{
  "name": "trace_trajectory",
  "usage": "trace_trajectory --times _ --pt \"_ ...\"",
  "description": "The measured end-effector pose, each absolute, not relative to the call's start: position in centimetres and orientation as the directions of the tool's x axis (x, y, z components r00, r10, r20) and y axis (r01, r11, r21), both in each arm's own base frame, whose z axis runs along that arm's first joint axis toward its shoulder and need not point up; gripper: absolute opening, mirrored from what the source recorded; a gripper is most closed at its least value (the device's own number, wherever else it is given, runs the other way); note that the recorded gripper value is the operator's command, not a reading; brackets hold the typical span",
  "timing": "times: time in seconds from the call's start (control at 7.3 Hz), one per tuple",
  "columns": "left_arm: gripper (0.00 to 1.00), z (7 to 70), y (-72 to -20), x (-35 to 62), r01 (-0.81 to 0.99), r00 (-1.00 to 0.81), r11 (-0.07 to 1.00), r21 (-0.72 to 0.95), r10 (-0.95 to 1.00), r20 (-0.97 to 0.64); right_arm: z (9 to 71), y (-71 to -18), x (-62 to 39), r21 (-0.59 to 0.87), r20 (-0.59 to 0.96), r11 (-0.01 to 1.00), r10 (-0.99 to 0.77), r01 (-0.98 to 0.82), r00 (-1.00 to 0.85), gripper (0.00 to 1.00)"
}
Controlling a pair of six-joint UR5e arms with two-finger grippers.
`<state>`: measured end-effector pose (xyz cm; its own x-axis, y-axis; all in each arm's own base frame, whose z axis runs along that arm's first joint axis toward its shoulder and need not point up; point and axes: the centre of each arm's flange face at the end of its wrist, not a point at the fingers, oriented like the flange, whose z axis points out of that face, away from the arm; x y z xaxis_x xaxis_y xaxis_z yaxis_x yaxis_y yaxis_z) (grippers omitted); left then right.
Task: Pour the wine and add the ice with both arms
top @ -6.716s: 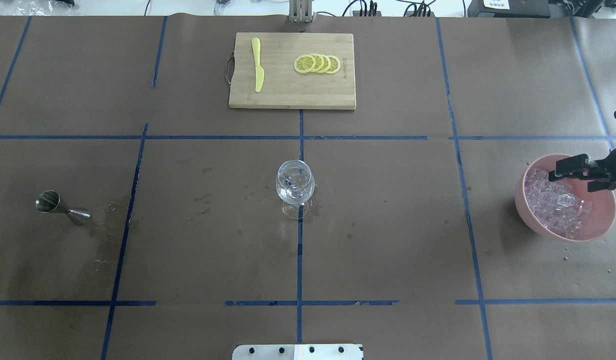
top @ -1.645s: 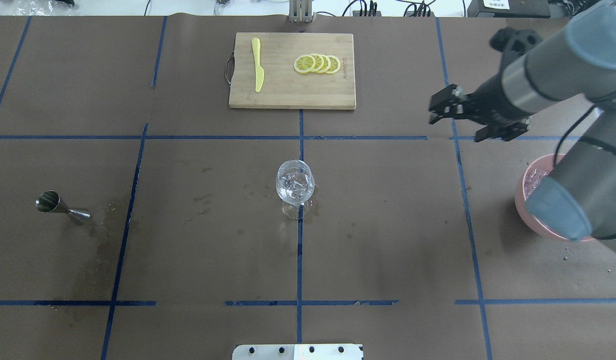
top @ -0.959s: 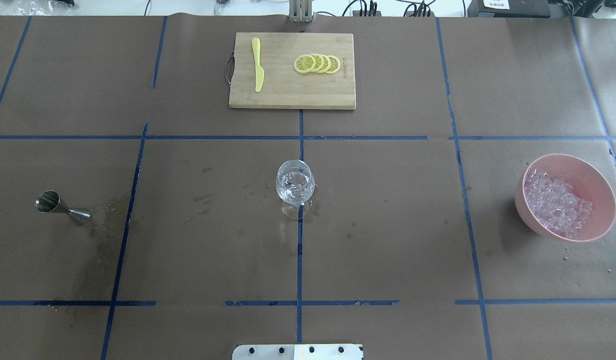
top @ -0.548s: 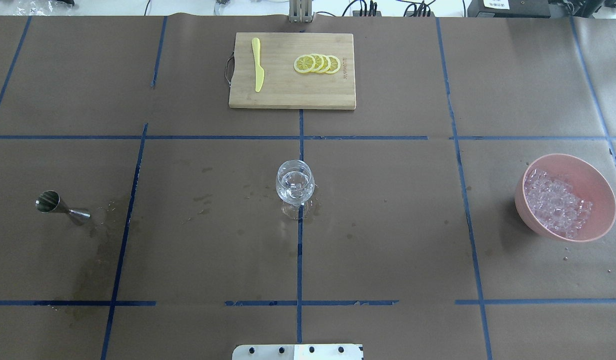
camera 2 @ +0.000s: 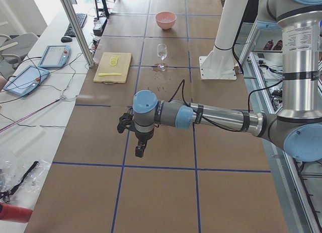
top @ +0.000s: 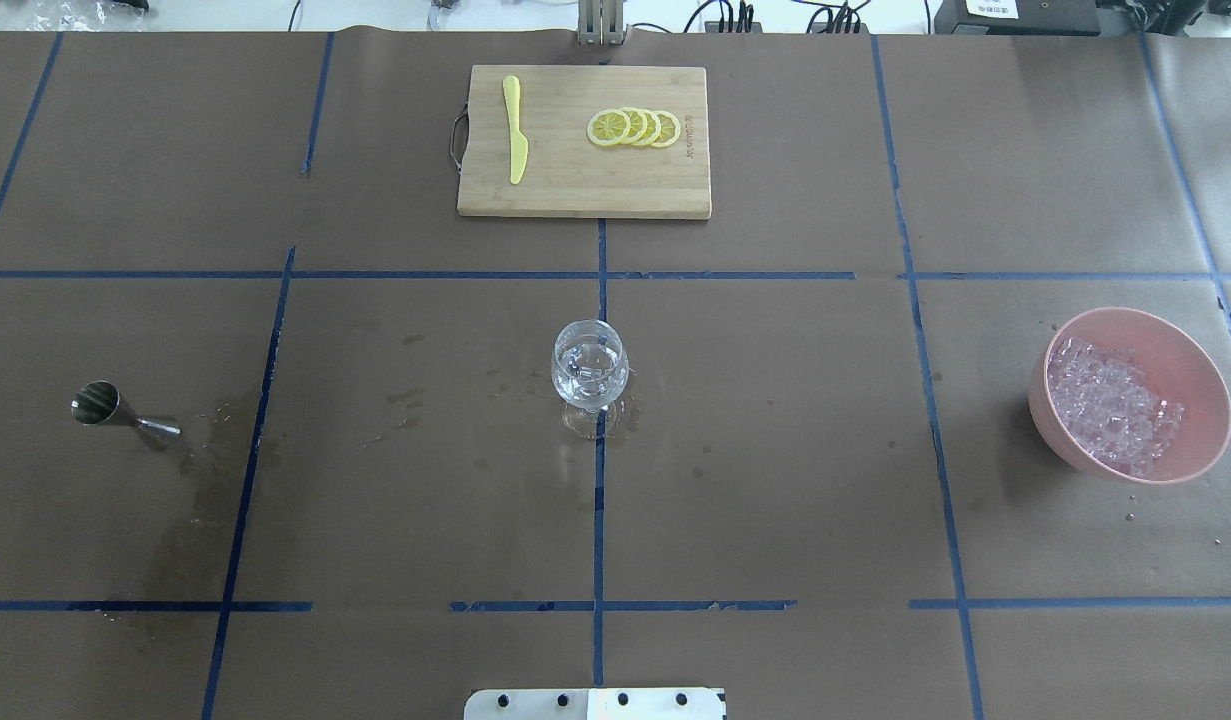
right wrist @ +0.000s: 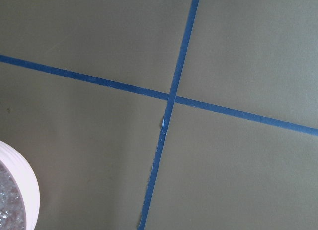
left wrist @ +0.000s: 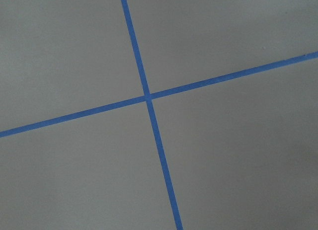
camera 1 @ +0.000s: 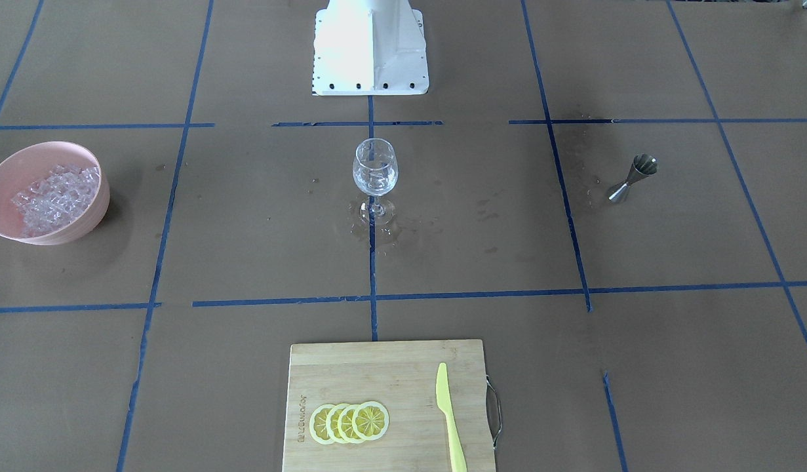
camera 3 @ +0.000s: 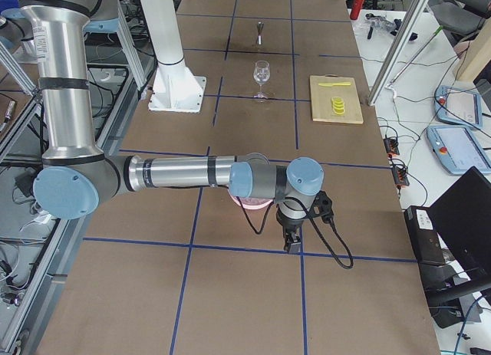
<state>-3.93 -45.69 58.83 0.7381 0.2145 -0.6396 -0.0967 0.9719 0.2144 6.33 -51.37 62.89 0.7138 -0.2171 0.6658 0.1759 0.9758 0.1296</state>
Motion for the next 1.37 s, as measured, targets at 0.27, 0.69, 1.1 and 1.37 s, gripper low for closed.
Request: trace_trajectory --times 0.27,0.69,1.1,1.37 --pt "1.00 59.71 -45.78 -3.76 -0.101 0.735 0.967 0.233 0.230 -0.638 62.81 -51.44 6.26 0.132 0.669 0.976 -0.218 0.175 0.711 1.00" --pt "1.00 60.14 -45.97 -3.78 -0.099 0.731 0.958 0.268 0.253 -0.634 62.91 -51.49 6.14 0.124 0.679 0.978 -0.206 0.166 0.705 1.00" --pt "1.00 59.81 -45.73 -3.47 -0.096 0.683 0.961 0.258 0.252 -0.685 62.92 -51.46 5.97 0.093 0.701 0.987 -0.157 0.130 0.696 1.00" --pt "1.00 59.53 -45.67 -3.46 -0.095 0.676 0.961 0.261 0.255 -0.692 62.80 -51.47 5.96 0.094 0.702 0.988 -0.156 0.126 0.695 1.00"
